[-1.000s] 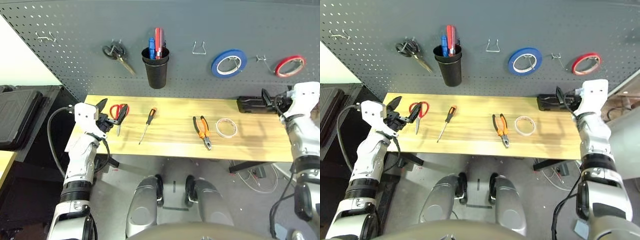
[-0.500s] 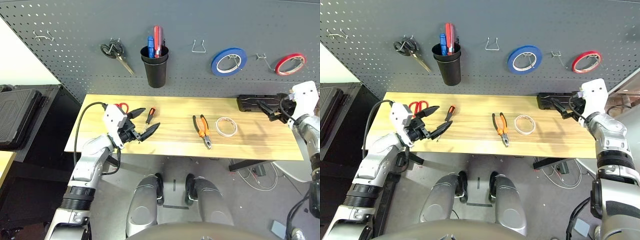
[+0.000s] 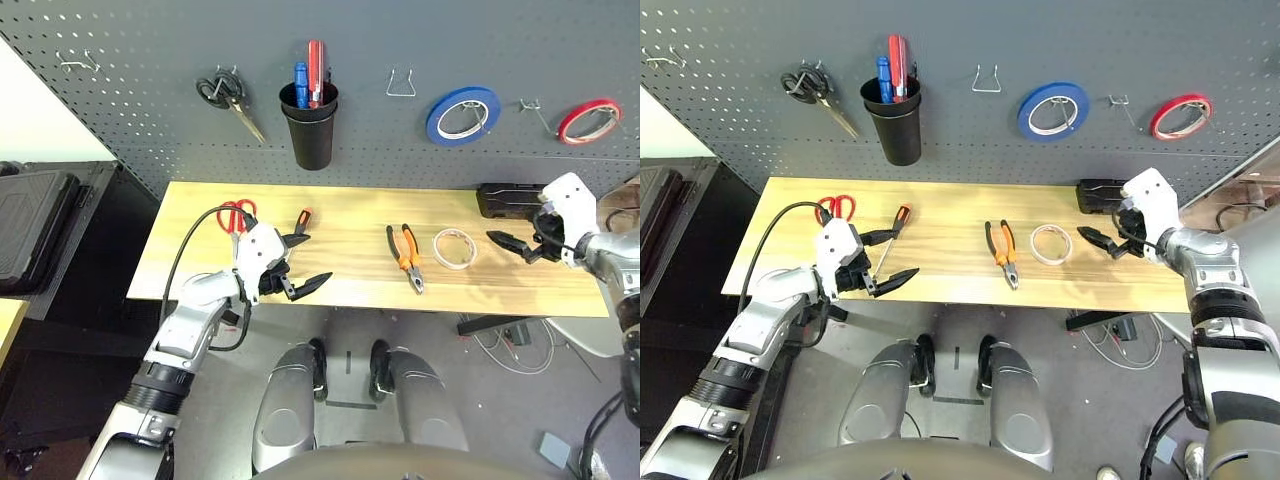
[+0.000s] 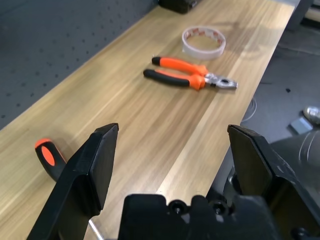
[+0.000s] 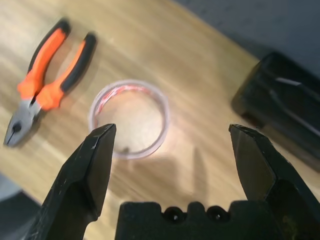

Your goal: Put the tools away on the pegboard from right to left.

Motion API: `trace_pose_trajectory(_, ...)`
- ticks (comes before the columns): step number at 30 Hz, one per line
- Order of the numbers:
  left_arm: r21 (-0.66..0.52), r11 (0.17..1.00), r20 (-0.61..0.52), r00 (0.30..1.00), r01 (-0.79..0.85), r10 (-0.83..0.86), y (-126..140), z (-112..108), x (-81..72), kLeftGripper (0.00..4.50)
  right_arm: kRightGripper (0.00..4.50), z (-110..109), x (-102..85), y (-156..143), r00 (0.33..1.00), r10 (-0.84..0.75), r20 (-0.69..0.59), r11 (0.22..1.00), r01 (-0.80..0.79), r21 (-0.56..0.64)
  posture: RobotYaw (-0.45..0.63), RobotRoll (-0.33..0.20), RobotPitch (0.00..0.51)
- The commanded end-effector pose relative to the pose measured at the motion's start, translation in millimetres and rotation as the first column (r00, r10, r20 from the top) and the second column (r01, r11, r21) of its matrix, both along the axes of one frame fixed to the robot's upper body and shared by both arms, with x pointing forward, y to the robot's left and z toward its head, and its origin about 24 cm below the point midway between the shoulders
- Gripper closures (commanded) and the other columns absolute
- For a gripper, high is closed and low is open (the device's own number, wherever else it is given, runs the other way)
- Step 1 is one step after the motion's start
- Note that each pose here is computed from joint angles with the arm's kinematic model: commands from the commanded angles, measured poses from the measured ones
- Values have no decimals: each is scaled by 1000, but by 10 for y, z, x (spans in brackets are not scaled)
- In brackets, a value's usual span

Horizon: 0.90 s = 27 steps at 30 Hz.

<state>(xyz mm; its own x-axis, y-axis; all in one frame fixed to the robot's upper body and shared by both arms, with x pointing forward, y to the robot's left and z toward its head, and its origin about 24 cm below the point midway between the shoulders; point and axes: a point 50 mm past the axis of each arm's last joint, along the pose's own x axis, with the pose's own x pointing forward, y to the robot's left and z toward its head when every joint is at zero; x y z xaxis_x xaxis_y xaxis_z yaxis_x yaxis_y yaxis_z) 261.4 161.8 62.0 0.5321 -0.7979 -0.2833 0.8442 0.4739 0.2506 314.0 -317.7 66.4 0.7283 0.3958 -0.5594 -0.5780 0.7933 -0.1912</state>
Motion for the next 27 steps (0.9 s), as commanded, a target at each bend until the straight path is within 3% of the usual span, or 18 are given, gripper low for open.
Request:
trace_pose_trajectory(1,28,999,-14,1000,23,-22,-12,-59,-49,35,0,-26,-23,-31,997,45,-70,997,-50,-65,128,0,285)
trace_pose_trajectory(13,42,999,-22,999,25,-24,-14,-59,-113,35,0,-171,124,295,962,152,-228,973,-186,-134,147,0,337)
trace_pose_trajectory(27,41,999,-33,999,2,0,-20,-37,-212,35,0,-540,57,522,937,148,-317,945,-228,-234,194,0,369)
